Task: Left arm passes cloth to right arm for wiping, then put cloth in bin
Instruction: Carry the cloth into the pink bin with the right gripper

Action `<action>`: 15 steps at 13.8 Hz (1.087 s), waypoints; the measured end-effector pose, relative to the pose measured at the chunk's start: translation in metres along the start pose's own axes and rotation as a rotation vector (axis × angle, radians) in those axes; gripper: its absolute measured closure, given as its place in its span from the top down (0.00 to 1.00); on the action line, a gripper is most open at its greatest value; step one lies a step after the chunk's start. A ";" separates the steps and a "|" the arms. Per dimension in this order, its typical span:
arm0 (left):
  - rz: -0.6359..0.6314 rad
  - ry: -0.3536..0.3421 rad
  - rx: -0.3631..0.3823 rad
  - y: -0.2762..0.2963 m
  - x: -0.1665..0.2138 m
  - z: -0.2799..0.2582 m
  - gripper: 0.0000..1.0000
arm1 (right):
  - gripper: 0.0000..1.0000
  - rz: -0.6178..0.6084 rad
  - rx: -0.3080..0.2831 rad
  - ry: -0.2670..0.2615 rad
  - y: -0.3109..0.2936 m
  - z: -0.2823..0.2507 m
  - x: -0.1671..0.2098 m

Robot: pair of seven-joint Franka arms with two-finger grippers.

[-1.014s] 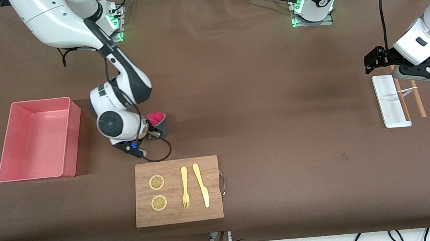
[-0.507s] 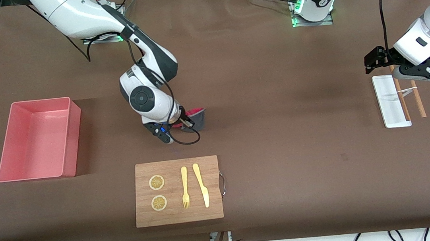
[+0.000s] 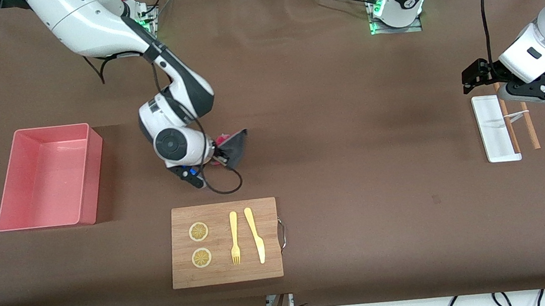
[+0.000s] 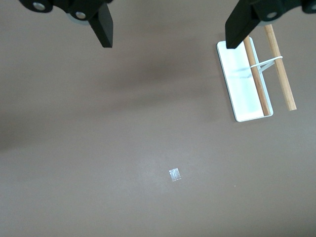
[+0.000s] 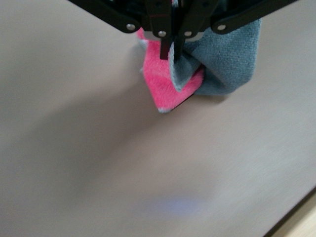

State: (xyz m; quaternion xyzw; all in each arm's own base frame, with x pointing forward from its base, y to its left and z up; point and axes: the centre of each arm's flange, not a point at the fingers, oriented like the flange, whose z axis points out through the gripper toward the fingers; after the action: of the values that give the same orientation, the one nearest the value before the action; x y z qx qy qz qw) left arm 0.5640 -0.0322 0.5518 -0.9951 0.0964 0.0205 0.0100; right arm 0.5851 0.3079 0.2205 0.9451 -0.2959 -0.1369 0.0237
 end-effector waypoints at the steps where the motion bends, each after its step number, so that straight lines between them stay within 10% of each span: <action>1: 0.000 0.000 0.000 0.000 0.000 0.000 1.00 | 0.02 -0.032 -0.027 -0.001 0.014 0.001 0.019; 8: 0.000 0.000 0.000 0.000 0.000 0.000 1.00 | 0.02 -0.227 -0.125 0.005 0.105 -0.023 0.129; 15: 0.000 -0.001 0.000 0.000 0.000 0.000 1.00 | 0.02 -0.331 -0.160 -0.050 0.156 -0.208 0.106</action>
State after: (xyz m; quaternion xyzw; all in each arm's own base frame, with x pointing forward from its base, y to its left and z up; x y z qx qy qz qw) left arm 0.5641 -0.0320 0.5513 -0.9951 0.0962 0.0209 0.0099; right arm 0.6389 0.1116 0.4141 0.9722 -0.1251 -0.1855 0.0687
